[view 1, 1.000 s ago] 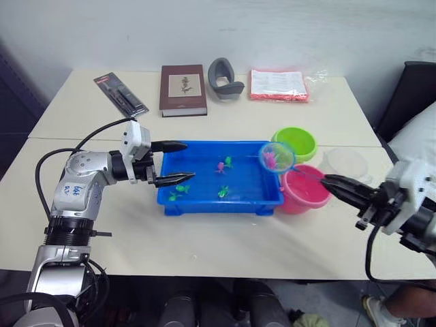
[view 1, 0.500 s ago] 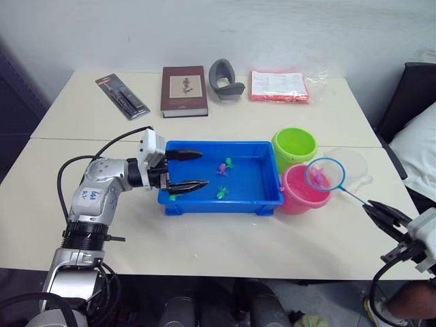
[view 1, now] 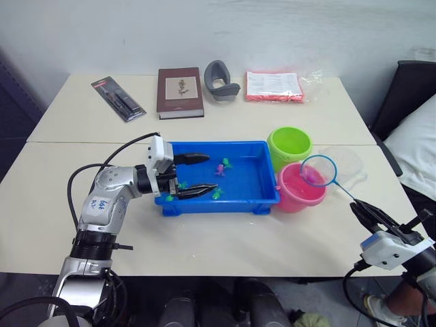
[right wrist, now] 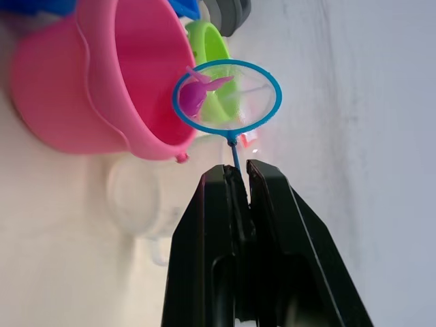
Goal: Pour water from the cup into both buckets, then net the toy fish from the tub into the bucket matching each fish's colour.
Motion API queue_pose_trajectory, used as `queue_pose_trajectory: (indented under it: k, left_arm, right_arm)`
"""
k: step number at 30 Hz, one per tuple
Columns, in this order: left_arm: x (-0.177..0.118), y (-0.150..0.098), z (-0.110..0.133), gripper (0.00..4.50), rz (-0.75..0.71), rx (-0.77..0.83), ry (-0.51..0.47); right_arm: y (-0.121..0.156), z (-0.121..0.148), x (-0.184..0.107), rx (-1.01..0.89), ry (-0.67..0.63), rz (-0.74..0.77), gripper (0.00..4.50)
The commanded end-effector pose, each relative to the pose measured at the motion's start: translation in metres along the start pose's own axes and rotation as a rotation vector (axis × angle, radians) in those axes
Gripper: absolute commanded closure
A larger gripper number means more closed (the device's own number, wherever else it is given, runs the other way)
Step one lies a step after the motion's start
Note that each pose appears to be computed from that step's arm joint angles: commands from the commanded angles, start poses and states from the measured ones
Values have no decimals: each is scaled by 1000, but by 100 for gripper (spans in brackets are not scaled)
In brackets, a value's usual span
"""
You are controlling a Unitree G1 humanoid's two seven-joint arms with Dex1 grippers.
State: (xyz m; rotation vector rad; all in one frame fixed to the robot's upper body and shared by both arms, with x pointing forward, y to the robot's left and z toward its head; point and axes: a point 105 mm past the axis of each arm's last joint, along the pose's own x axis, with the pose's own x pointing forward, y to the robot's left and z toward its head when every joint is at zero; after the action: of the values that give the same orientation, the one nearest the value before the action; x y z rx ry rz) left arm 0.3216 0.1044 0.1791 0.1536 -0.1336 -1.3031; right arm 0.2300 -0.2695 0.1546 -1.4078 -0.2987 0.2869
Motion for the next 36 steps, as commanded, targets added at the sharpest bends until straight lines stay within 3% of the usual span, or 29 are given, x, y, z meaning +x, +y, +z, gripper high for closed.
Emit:
queue_pose_trajectory:
  k: [1, 7, 14, 19, 24, 27, 33, 36]
  left_arm:
    - [0, 1, 6, 7, 0, 50, -8]
    - [-5, 2, 5, 7, 12, 61, -2]
    - [-11, 4, 5, 7, 32, 82, 18]
    - [-11, 12, 23, 7, 84, 70, -83]
    - [-16, 13, 18, 7, 90, 105, -26]
    - [-15, 11, 16, 7, 76, 106, -10]
    - [-11, 12, 18, 7, 67, 115, -11]
    - [-10, 13, 16, 7, 67, 117, -9]
  right_arm:
    - [-12, 1, 3, -104, -29, -53, 450]
    - [-13, 8, 2, -199, -93, -48, 450]
    - [-1, 8, 2, -181, -117, -14, 450]
    - [-4, 1, 6, -145, -75, -79, 450]
    - [8, 1, 7, -153, -75, -56, 450]
    - [34, 1, -1, -128, -81, 11, 450]
    - [5, 5, 4, -164, -98, -109, 450]
    - [26, 1, 1, -137, -84, -30, 450]
